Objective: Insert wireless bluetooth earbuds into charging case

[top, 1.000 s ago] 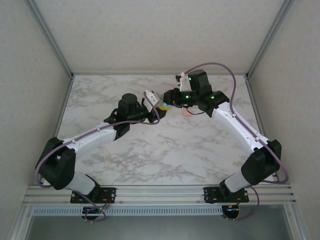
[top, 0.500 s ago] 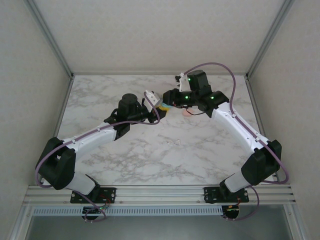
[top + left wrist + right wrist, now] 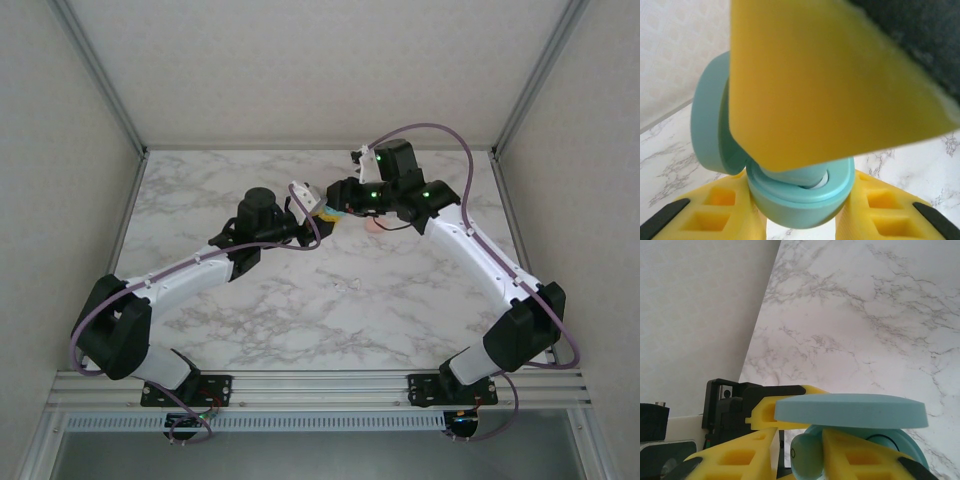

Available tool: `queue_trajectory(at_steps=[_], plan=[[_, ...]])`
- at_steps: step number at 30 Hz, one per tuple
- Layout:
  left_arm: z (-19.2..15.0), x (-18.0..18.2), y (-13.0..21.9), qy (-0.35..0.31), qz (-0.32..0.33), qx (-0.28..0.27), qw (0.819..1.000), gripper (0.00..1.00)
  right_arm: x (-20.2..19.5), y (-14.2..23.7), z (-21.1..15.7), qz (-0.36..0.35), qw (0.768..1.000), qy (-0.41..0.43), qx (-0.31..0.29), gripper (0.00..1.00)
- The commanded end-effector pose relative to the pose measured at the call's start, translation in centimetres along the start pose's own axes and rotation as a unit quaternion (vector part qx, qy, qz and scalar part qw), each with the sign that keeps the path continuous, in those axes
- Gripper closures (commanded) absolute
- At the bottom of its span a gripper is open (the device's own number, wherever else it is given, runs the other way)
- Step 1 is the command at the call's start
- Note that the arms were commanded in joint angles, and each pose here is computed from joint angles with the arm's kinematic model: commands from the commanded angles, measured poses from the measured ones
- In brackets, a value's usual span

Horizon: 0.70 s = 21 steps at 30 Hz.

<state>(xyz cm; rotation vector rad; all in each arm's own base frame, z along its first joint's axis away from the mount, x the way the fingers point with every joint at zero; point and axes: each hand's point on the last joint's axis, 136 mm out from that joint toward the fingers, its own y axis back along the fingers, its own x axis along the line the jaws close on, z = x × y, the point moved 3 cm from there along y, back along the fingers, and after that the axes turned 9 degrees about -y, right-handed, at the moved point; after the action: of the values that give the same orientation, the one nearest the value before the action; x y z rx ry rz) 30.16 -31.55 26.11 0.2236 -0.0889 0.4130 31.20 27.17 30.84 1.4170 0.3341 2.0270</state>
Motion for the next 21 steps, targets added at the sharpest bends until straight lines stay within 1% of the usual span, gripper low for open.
queue_trajectory(at_steps=[1,21], plan=[[3.4,0.0,0.7,-0.026,0.003,-0.053,0.998,0.77,0.5,1.5,0.3,-0.013,1.0,0.013,-0.019,0.7],[3.1,0.0,0.8,-0.031,0.007,-0.043,0.999,0.77,2.2,3.2,0.8,0.006,0.999,0.028,-0.039,0.66]])
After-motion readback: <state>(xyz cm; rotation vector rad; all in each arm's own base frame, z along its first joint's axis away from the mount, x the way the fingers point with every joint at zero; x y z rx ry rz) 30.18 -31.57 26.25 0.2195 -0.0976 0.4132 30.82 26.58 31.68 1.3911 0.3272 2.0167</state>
